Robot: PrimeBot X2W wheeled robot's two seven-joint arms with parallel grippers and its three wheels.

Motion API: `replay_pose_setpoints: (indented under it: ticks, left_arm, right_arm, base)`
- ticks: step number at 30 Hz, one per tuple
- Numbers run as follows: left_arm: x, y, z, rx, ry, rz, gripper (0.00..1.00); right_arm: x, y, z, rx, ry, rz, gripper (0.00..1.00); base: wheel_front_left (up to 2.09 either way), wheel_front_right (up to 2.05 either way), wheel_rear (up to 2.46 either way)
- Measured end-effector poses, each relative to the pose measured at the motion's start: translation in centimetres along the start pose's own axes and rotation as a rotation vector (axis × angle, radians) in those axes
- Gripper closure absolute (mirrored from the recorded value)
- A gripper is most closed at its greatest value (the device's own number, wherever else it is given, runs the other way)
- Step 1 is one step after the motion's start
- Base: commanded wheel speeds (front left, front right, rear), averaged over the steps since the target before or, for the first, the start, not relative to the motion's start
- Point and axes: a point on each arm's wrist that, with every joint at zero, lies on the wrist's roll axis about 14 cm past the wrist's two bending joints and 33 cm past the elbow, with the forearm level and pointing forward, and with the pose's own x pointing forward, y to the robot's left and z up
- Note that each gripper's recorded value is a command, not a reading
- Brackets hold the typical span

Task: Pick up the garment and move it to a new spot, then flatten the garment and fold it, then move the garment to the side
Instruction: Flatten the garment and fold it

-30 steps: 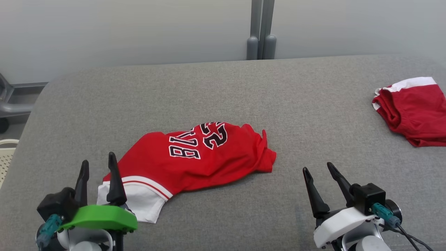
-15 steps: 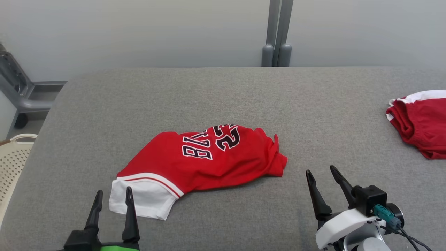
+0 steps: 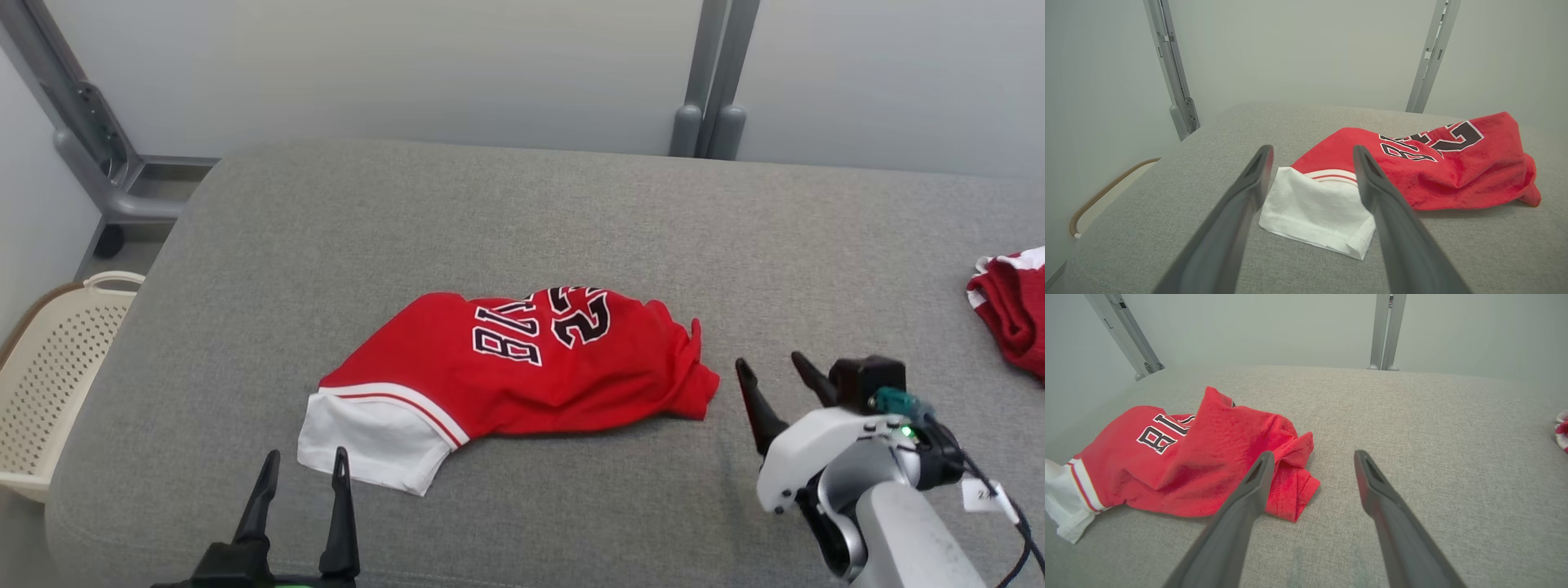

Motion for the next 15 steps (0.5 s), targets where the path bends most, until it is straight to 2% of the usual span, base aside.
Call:
replay_pose_setpoints:
  ticks: [3, 8, 15]
  left_arm:
    - [-0.1, -0.3, -0.6, -0.003, 0.020, -0.006, 0.00]
    - [0.2, -0.4, -1.3, -0.003, 0.045, -0.008, 0.00]
    - [0.6, 0.4, -1.9, 0.003, 0.068, 0.025, 0.00]
  right_arm:
    - [1.7, -1.2, 0.5, -0.020, 0.046, -0.030, 0.00]
    - [4.6, -3.1, -0.3, 0.010, 0.166, -0.077, 0.00]
    - [7.9, -1.6, -2.8, -0.007, 0.335, -0.035, 0.00]
  base:
    - [0.00, 0.00, 0.00]
    - [0.00, 0.00, 0.00]
    - [0.00, 0.00, 0.00]
